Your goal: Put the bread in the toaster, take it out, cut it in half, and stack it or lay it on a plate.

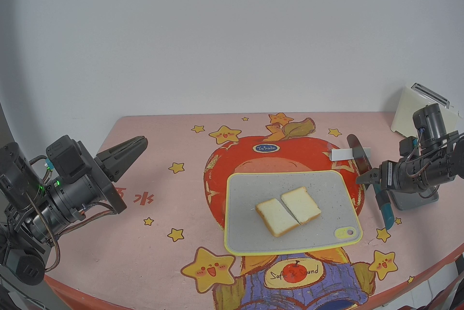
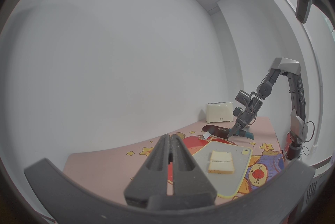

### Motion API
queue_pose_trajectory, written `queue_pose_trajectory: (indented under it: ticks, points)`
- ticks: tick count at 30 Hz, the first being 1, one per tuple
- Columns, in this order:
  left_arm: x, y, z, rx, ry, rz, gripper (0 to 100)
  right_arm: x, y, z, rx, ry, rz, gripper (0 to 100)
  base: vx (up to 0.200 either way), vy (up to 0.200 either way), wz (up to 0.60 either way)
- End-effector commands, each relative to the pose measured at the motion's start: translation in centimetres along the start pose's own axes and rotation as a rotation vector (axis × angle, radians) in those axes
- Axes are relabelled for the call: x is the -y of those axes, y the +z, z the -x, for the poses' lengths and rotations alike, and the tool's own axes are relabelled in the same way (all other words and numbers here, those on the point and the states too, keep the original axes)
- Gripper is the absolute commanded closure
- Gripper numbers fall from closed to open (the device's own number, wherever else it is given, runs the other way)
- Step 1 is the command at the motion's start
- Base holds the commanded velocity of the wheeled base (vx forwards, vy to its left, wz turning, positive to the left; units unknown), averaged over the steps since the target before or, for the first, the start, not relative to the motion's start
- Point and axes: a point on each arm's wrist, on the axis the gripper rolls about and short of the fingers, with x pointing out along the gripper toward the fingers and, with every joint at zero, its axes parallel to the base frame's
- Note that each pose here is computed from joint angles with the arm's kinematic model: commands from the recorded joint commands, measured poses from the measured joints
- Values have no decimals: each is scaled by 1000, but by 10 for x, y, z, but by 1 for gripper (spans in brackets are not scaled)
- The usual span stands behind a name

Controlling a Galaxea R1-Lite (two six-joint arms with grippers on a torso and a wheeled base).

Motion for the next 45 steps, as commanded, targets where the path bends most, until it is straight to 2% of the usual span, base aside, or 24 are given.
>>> queue_pose_trajectory:
  ticks: [1, 6, 9, 13, 15, 17, 19, 23, 27, 38, 41, 45]
  points:
    - [0, -1, 0, -6, 0, 1, 100, -5, 0, 26, 78, 36, 18, 0, 0, 0, 0]
    - [0, 0, 0, -2, 0, 0, 100, -15, -5, 51, 141, 87, 49, 0, 0, 0, 0]
    - [2, 0, 0, 0, -8, 1, 100, -26, -13, 69, 186, 121, 92, 0, 0, 0, 0]
    - [3, 1, -1, 5, -11, 1, 100, -43, -24, 74, 176, 163, 147, 0, 0, 0, 0]
    - [3, 2, 0, 10, -12, 0, 100, -56, -34, 72, 151, 195, 194, 0, 0, 0, 0]
    - [3, 2, 0, 10, -12, 0, 100, -60, -38, 71, 145, 199, 202, 0, 0, 0, 0]
    - [3, 3, 0, 12, -12, -1, 100, -69, -43, 62, 120, 174, 214, 0, 0, 0, 0]
    - [3, 2, 0, 9, -10, 0, 100, -79, -50, 45, 88, 111, 236, 0, 0, 0, 0]
    - [3, 3, 0, 14, -10, -2, 100, -87, -56, 36, 52, 107, 246, 0, 0, 0, 0]
    - [4, 6, 2, 27, -7, -8, 100, -93, -59, 29, 34, 91, 258, 0, 0, 0, 0]
    - [4, 8, 4, 31, -7, -9, 100, -93, -60, 23, 25, 71, 258, 0, 0, 0, 0]
    - [5, 7, 3, 27, -10, -7, 100, -97, -59, 8, 63, 23, 256, 0, 0, 0, 0]
